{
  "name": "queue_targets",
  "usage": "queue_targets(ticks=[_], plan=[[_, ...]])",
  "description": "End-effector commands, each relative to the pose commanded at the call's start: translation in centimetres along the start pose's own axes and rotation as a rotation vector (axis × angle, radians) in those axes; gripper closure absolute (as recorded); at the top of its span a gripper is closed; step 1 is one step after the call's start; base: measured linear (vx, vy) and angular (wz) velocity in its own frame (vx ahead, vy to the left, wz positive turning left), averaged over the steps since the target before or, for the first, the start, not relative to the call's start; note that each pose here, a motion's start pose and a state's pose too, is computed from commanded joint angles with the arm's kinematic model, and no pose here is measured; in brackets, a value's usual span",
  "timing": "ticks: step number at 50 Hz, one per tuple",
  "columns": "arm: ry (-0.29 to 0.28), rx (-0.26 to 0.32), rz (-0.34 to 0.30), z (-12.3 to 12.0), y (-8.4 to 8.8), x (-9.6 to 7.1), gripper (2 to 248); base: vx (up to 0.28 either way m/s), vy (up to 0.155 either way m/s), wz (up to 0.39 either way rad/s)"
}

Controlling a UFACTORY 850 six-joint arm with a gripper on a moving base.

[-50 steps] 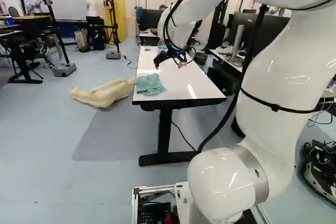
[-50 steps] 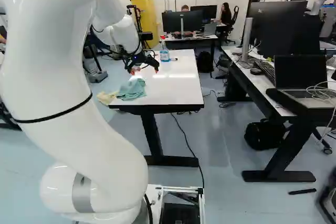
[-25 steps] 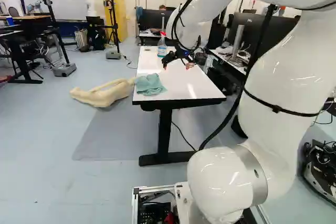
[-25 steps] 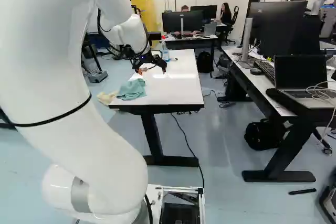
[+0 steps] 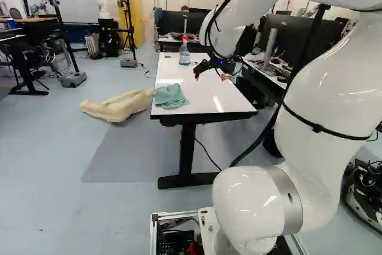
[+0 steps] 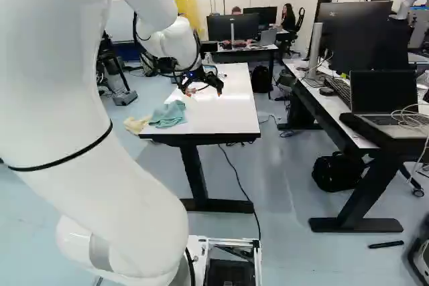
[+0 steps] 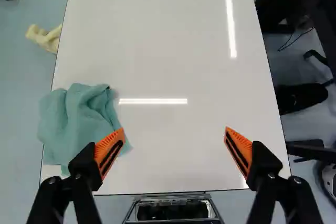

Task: Clean the table with the green towel

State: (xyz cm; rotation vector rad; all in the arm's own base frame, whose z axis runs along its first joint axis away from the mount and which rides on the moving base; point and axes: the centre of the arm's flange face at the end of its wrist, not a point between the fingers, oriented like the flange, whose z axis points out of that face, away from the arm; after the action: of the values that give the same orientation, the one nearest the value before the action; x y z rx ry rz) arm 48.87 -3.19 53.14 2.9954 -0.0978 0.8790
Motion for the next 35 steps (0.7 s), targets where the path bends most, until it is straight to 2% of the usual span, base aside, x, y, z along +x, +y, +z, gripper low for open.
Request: queue_targets(ticks=[6, 35], plan=[[0.0, -0.011, 0.017, -0.2, 1.0, -0.4, 3, 0.0, 0.0, 0.0], [0.024, -0.009, 0.014, 0.1, 0.8, -1.2, 3, 0.0, 0.0, 0.0]])
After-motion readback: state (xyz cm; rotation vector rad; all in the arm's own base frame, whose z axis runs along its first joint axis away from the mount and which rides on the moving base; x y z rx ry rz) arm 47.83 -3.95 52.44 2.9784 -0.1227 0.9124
